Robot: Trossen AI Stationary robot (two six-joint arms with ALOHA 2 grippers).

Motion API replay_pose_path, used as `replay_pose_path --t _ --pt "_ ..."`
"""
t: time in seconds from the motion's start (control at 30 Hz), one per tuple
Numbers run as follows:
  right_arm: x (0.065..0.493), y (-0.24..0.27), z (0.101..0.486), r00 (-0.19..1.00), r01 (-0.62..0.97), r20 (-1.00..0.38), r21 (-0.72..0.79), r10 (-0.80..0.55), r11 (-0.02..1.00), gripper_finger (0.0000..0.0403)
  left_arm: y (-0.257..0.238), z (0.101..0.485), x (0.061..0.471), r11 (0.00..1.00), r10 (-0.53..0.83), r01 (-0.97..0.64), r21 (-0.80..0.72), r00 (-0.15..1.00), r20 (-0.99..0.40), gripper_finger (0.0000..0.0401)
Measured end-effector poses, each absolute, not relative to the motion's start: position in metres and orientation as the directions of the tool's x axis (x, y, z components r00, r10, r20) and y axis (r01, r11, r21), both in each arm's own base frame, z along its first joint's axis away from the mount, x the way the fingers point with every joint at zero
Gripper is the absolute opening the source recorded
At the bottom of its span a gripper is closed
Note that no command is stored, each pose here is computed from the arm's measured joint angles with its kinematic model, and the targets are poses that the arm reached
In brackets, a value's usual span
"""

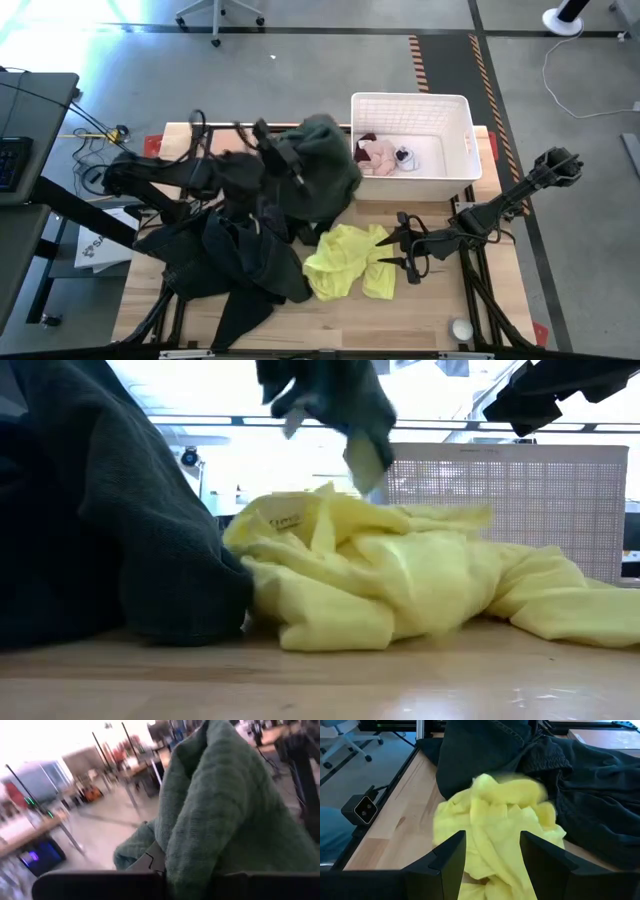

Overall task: Sort clothes
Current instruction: Put the green sweater into the white laundry bin

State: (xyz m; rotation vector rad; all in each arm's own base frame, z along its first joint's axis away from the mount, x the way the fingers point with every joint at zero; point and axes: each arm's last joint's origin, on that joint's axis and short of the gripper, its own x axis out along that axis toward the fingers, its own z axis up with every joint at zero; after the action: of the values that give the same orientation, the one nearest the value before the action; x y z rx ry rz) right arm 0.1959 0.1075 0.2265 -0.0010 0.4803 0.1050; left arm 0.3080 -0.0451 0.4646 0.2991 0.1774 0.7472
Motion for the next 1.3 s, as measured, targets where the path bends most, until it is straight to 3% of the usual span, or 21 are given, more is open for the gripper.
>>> replay_pose_path --t 0.1,0.27,0.47,0.7,1.03,1.17,1.3 --pt "0.196 0.108 0.227 0.883 -0.099 -0.46 0.023 0.098 0.995 0.0185 -0.041 0.491 0.306 0.687 0.667 -0.654 0.316 0.741 0.082 0.0026" --pt "0.196 0.109 0.228 0.891 -0.097 -0.443 0.034 0.102 0.995 0.0185 -0.019 0.51 0.311 0.799 0.47 -0.536 0.273 0.839 0.274 0.0026" --pt "0.19 0.123 0.228 0.892 -0.137 -0.427 0.055 0.148 0.989 0.0185 0.022 0.482 0.354 0.876 0.328 -0.395 0.277 0.908 0.259 0.0026" --pt "0.188 0.139 0.219 0.903 -0.097 -0.421 0.008 0.091 0.995 0.0185 0.074 0.442 0.413 0.833 0.386 -0.511 0.213 0.811 0.44 0.0029" --pt "0.194 0.146 0.207 0.894 -0.076 -0.444 -0.001 0.067 0.997 0.0185 0.17 0.406 0.468 0.826 0.519 -0.558 0.076 0.807 0.283 0.0043" --pt "0.195 0.146 0.208 0.9 -0.07 -0.431 0.005 0.066 0.998 0.0185 0.19 0.381 0.483 0.826 0.552 -0.561 0.047 0.824 0.131 0.0072" --pt "0.196 0.147 0.211 0.909 -0.08 -0.41 0.002 0.073 0.997 0.0185 0.19 0.363 0.491 0.863 0.499 -0.501 0.057 0.865 0.05 0.0116"
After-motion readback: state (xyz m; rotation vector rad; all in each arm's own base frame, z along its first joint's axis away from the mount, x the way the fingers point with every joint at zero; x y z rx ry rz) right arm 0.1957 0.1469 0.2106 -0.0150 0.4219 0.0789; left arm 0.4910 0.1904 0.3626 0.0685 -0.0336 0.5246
